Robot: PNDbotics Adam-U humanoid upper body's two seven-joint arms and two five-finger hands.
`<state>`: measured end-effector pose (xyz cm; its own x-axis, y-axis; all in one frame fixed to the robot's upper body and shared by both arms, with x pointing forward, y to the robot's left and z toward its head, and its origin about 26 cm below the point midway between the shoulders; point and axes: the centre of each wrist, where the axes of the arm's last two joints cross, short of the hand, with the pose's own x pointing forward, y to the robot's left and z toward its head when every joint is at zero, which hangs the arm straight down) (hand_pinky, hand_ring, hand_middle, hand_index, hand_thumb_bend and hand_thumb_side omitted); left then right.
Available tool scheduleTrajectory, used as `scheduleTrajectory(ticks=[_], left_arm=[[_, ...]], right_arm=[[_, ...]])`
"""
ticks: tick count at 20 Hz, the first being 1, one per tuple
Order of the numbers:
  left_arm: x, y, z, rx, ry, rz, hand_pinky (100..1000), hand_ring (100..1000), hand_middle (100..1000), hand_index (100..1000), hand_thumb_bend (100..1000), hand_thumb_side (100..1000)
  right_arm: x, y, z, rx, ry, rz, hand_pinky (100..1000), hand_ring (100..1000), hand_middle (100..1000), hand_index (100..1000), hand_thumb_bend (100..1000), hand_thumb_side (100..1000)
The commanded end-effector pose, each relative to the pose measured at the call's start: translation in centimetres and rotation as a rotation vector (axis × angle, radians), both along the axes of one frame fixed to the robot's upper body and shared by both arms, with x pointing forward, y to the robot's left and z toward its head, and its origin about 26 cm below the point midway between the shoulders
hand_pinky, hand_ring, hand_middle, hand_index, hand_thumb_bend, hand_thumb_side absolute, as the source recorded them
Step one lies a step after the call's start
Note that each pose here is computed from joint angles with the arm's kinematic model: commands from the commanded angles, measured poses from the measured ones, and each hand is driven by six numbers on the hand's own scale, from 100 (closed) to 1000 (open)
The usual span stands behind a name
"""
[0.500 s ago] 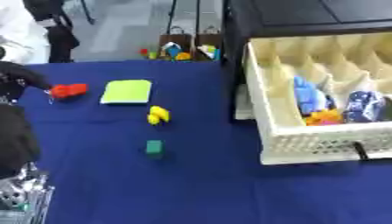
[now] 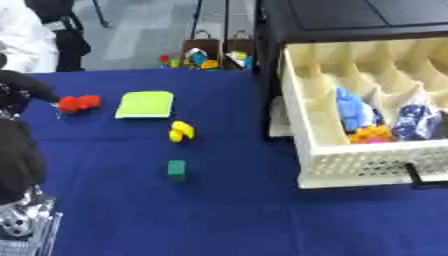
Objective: Pick up objects from table and place into drawer.
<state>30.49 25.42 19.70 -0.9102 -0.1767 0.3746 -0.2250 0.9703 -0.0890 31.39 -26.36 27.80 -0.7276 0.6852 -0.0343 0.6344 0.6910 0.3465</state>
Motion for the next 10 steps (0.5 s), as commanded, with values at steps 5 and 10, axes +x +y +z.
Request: scheduleTrajectory(ticks=[5, 10], left_arm=[[-1.1, 5.6, 2.4, 0.23, 0.014, 0.304, 438, 531, 561, 810, 429, 923], [-2.2, 9.1, 5.0, 0.505, 0.127, 0.676, 466, 565, 602, 830, 448, 955]], right_arm=[[-0.3, -0.3, 0.4, -0.022, -0.079, 0.021, 563, 620, 606, 765, 100, 1000], [-0.3, -0.3, 0.2, -0.027, -0.071, 0.021, 563, 620, 606, 765, 100, 1000]])
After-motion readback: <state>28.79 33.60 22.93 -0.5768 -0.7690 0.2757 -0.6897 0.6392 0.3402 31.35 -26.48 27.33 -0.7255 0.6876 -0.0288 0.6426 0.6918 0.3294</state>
